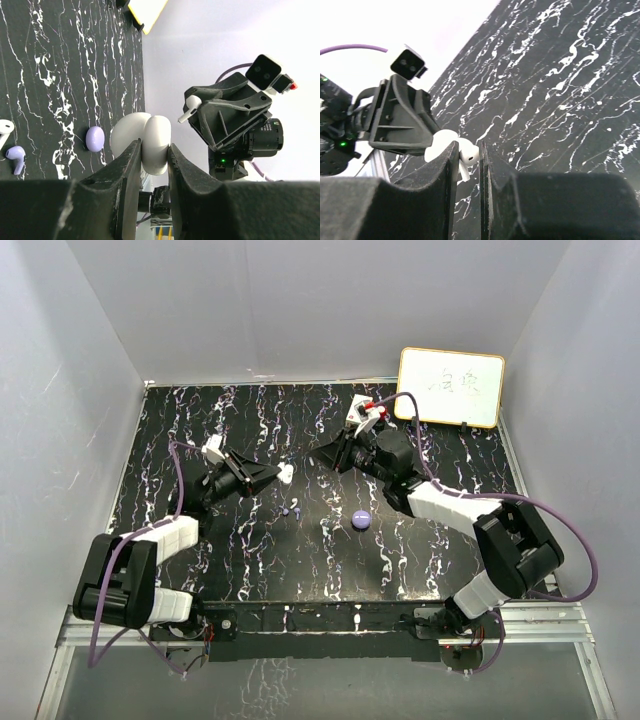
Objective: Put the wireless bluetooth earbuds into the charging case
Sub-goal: Pick up the earbud from the center of the board, then place the earbud in the charging case.
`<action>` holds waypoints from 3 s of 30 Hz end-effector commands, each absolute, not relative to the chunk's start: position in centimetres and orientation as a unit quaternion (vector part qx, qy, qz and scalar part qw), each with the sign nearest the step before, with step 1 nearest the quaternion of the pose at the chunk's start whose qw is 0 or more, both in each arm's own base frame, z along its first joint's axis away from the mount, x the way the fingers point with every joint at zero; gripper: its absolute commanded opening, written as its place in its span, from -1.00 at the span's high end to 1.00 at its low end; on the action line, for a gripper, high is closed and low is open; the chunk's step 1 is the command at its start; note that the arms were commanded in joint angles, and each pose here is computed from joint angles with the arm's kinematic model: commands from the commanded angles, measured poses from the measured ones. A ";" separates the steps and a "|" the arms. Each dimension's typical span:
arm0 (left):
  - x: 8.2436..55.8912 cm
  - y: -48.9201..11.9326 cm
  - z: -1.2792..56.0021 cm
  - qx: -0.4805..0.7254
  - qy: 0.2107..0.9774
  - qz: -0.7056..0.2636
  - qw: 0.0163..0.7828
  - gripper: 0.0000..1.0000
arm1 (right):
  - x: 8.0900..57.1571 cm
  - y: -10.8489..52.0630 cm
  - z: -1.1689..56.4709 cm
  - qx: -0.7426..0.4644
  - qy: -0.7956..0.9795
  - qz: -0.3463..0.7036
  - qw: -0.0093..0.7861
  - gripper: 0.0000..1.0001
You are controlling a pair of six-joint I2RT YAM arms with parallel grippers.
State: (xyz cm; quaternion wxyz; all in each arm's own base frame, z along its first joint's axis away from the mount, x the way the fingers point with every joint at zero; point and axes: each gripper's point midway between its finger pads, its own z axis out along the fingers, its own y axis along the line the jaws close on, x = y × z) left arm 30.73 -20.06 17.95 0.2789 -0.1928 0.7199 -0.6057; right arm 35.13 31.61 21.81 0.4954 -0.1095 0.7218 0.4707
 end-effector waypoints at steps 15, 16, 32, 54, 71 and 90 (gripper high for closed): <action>31.6 -22.1 20.8 -0.177 0.686 -0.645 0.287 1.00 | 31.6 31.3 28.2 -0.150 0.549 0.575 0.588 0.95; 31.6 -22.1 20.9 -0.176 0.686 -0.645 0.288 1.00 | 31.5 31.2 28.2 -0.150 0.542 0.575 0.594 0.96; 31.3 -22.9 21.8 -0.171 0.685 -0.647 0.287 1.00 | 29.5 29.3 28.7 -0.171 0.427 0.569 0.682 1.00; 31.1 -24.4 21.0 -0.182 0.697 -0.642 0.262 1.00 | 29.7 29.5 31.0 -0.186 0.390 0.548 0.716 1.00; 33.1 -25.2 22.0 -0.193 0.691 -0.649 0.252 1.00 | 30.3 30.4 33.5 -0.224 0.341 0.516 0.753 1.00; 33.3 -25.2 22.7 -0.210 0.679 -0.662 0.237 1.00 | 31.8 31.2 32.6 -0.241 0.338 0.487 0.768 1.00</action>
